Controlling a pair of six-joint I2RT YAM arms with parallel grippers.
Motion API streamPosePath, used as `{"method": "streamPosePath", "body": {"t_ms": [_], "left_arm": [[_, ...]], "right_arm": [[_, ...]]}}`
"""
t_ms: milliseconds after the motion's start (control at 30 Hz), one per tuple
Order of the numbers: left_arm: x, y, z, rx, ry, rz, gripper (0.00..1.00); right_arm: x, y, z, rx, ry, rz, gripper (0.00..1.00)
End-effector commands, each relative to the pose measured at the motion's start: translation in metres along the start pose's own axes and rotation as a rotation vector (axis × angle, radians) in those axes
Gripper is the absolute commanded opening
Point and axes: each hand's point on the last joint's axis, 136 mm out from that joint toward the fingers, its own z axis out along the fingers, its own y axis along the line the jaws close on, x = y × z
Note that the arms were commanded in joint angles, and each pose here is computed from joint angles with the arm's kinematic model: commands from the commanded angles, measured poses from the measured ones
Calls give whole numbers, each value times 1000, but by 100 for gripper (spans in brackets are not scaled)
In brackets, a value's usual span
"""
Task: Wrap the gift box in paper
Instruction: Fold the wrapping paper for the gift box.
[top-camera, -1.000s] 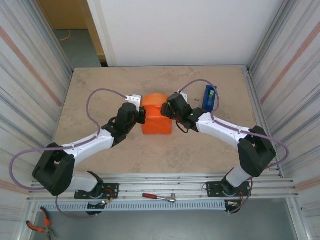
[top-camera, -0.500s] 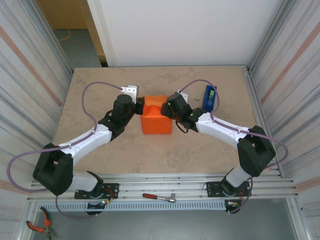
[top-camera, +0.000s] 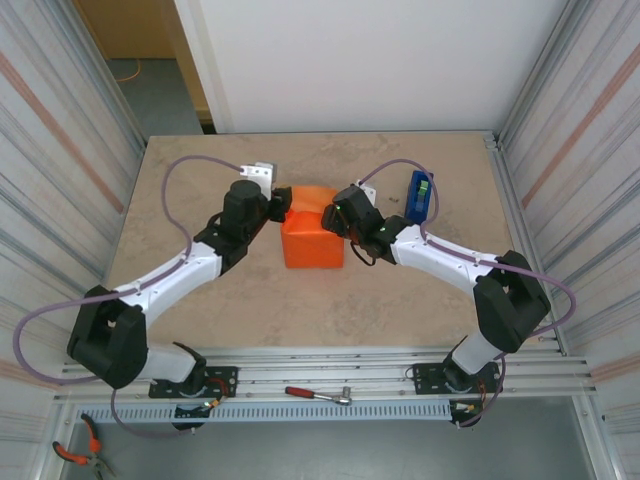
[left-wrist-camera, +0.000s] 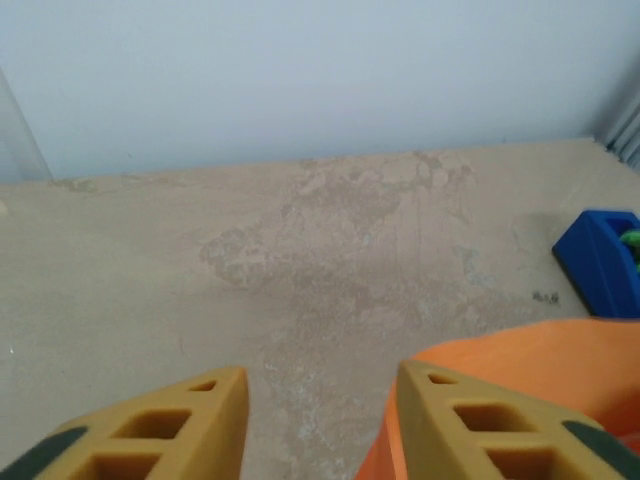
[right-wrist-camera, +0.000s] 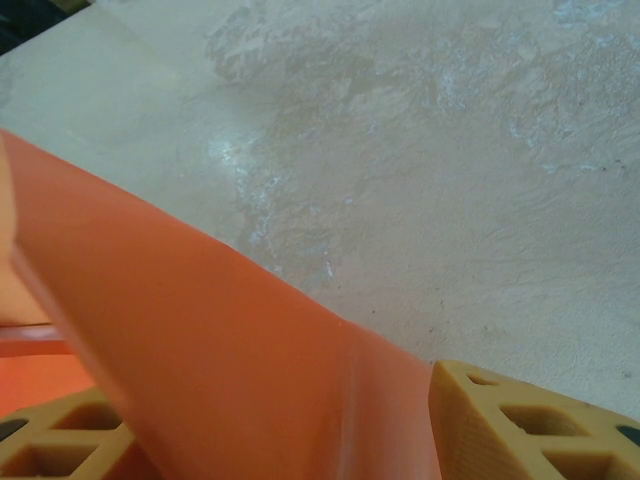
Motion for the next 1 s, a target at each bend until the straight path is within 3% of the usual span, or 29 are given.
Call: {"method": "streamPosePath", "body": {"t_ms": [0,367,967], "left_arm": [[-25,4,-23,5,-77,-57,56],[22,2,-55,41,-55,-177,66],[36,-27,-19,101,-22,-132,69]], "right_arm": [[69,-54,11,190,230,-102,59],[72,-54,12,188,238,-98,59],[77,-58,13,202,253,-96,59]]}}
